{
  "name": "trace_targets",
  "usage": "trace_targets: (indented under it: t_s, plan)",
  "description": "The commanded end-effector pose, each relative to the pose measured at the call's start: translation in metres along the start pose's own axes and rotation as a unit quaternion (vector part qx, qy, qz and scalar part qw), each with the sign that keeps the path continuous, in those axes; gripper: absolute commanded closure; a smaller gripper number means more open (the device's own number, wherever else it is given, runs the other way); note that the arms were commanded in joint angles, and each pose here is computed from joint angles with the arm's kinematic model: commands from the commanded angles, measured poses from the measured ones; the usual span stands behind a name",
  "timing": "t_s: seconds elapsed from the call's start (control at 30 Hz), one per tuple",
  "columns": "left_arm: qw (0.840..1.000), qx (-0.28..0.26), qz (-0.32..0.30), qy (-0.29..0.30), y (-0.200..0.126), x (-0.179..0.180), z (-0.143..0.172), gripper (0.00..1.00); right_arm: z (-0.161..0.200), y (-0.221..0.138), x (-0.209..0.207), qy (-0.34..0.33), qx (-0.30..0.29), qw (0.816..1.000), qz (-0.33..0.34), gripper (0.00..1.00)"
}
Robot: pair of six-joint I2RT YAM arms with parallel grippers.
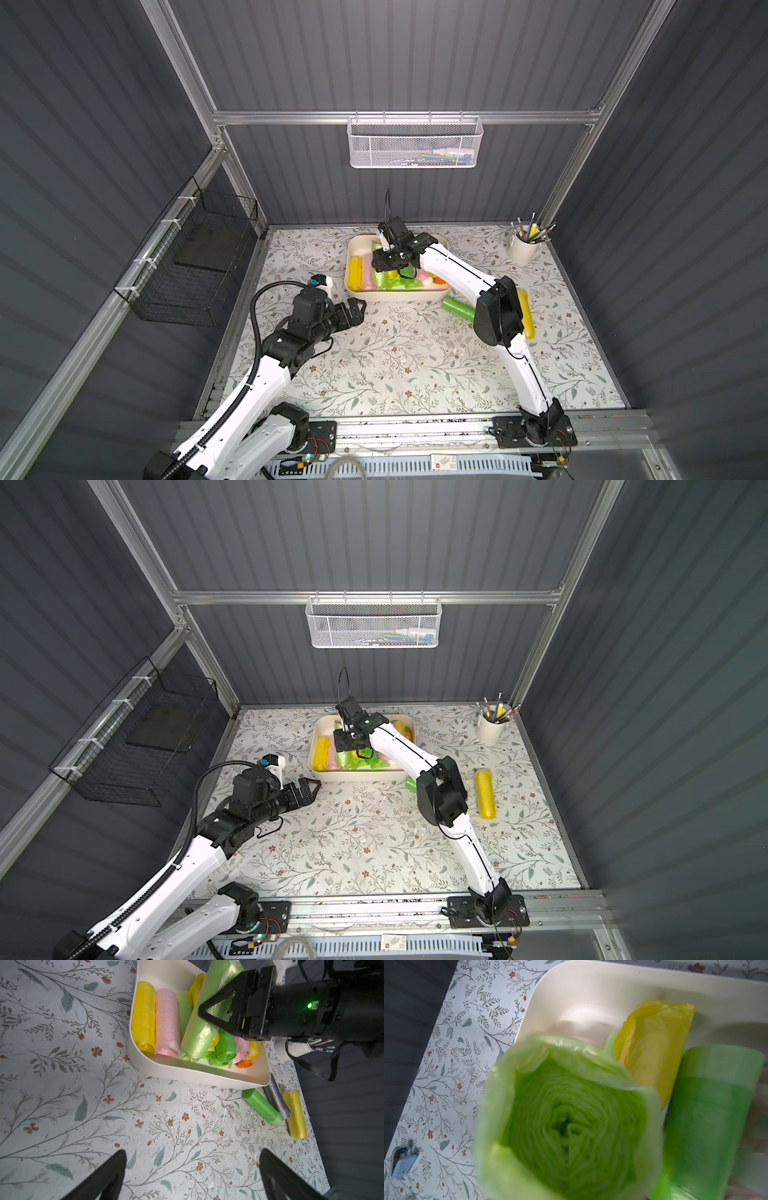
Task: Put the roll of trash bags into the storage box
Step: Place the roll of trash bags in the storage box.
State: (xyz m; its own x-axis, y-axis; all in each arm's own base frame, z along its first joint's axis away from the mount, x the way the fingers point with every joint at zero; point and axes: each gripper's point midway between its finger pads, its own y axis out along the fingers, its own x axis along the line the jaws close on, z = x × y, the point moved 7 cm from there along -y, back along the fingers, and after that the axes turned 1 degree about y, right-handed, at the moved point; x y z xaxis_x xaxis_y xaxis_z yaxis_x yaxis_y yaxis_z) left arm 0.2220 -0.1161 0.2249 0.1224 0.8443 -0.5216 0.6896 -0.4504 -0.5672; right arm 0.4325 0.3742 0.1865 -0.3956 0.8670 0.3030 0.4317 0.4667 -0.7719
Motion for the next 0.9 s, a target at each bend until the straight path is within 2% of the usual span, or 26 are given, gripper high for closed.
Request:
trace_targets:
  t_s: [0.0,0.47,0.67,0.73,0.8,0.87]
  plan:
    - [1.000,-0.004,0.004,0.011,-0.001,0.000,0.001,0.00,-0.007,0.002,-0.003,-0.008,-0.016,1.000,0.017,0.48]
    - [1.000,-0.005,0.013,0.005,0.000,-0.001,0.003,0.00,-0.016,0.030,-0.016,0.004,-0.044,0.999,0.021,0.47]
    - [1.000,-0.004,0.014,0.005,-0.001,-0.001,0.003,0.00,-0.024,0.031,-0.020,0.036,-0.054,0.998,-0.004,0.38]
    - [1.000,-0.006,0.016,0.005,-0.002,-0.002,0.003,0.00,-0.030,0.023,-0.019,0.039,-0.065,0.997,-0.010,0.28]
    - [1.000,-0.010,0.018,0.005,-0.003,-0.003,0.001,0.00,-0.035,0.012,-0.016,0.032,-0.079,0.996,-0.013,0.27]
    - [1.000,-0.013,0.020,0.010,-0.005,-0.005,-0.002,0.00,-0.041,-0.004,-0.012,0.024,-0.096,0.995,-0.020,0.22]
